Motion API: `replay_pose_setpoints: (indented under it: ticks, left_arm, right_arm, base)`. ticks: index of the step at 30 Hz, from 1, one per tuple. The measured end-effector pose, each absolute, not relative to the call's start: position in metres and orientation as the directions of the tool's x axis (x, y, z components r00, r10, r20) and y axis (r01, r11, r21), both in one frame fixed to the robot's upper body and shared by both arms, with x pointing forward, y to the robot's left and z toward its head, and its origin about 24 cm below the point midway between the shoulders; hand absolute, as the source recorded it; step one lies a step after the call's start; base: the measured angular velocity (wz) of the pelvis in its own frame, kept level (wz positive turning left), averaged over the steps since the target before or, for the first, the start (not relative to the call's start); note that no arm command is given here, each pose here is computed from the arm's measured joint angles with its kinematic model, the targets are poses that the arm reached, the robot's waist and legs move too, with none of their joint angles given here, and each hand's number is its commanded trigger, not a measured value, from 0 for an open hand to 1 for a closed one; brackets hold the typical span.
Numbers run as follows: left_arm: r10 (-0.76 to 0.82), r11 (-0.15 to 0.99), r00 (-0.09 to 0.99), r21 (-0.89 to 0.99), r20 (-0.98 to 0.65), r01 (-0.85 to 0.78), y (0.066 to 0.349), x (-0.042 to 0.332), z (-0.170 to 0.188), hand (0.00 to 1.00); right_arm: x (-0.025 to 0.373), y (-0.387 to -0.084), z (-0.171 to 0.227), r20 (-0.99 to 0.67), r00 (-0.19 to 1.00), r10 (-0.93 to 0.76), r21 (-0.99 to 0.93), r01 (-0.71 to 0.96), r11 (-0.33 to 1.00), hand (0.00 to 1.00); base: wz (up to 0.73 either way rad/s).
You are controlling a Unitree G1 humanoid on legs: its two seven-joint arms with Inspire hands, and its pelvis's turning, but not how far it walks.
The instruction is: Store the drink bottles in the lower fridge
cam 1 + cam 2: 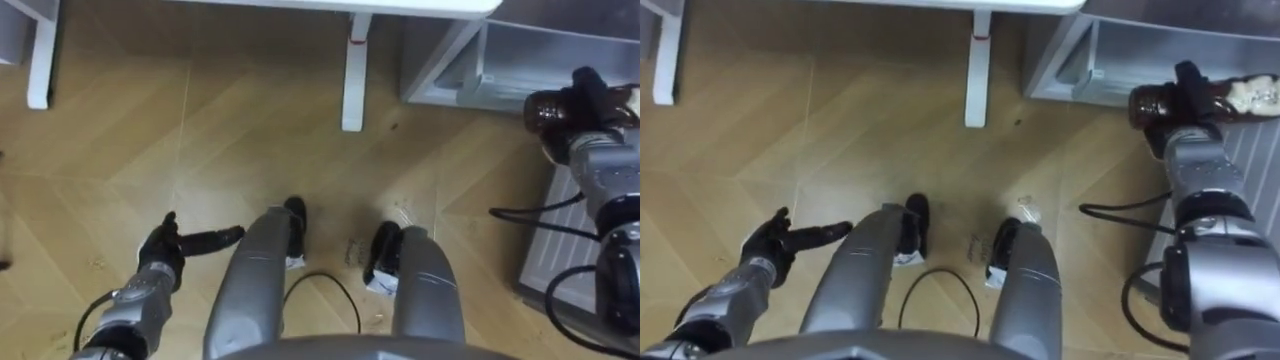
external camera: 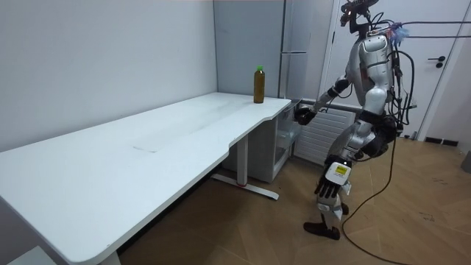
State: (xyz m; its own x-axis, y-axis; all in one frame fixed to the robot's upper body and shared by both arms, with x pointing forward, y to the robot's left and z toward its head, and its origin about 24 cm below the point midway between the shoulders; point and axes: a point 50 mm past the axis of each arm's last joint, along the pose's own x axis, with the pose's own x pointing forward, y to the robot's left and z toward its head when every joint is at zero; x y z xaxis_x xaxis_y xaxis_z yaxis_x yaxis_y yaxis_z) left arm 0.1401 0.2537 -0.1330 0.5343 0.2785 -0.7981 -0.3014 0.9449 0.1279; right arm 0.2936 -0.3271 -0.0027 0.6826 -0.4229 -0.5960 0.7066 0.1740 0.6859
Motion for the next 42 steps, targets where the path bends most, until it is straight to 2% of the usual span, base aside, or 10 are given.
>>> replay_pose_setpoints:
  ticks: [4,11,20,21,23,24,25,26,42]
  left_arm:
    - [0.319,0.933,0.507,0.171,-0.801,-0.316,0.264,0.131,-0.133,0.00]
    - [0.323,0.939,0.500,0.205,-0.804,-0.276,0.260,0.130,-0.134,0.00]
    - [0.333,0.942,0.484,0.258,-0.809,-0.216,0.255,0.126,-0.137,0.00]
    - [0.331,0.942,0.483,0.257,-0.811,-0.216,0.255,0.126,-0.137,0.00]
    - [0.329,0.943,0.483,0.256,-0.812,-0.213,0.254,0.127,-0.137,0.00]
    - [0.326,0.945,0.483,0.260,-0.812,-0.200,0.254,0.127,-0.137,0.00]
    - [0.323,0.946,0.484,0.264,-0.813,-0.188,0.254,0.126,-0.137,0.00]
    - [0.322,0.947,0.486,0.267,-0.813,-0.180,0.255,0.127,-0.137,0.00]
    - [0.319,0.948,0.485,0.262,-0.814,-0.184,0.255,0.116,-0.136,0.00]
  right_arm:
    - [0.305,-0.330,0.013,-0.559,0.709,-0.430,0.714,0.676,0.186,1.00]
    - [0.318,-0.325,0.027,-0.527,0.739,-0.420,0.737,0.643,0.208,1.00]
    - [0.338,-0.305,0.050,-0.446,0.814,-0.372,0.743,0.569,0.353,1.00]
    - [0.341,-0.303,0.054,-0.436,0.822,-0.367,0.748,0.557,0.361,0.94]
    - [0.345,-0.302,0.059,-0.424,0.830,-0.363,0.756,0.545,0.363,1.00]
    - [0.346,-0.301,0.061,-0.419,0.833,-0.360,0.761,0.539,0.362,1.00]
    - [0.347,-0.300,0.062,-0.416,0.837,-0.356,0.766,0.533,0.360,0.64]
    - [0.348,-0.299,0.063,-0.416,0.839,-0.352,0.769,0.531,0.356,0.00]
    - [0.356,-0.294,0.075,-0.406,0.846,-0.346,0.792,0.515,0.328,0.00]
  base:
    - [0.00]
    - [0.05]
    - [0.02]
    - [0.00]
    - [0.00]
    - [0.00]
    - [0.00]
    - [0.00]
    - [0.03]
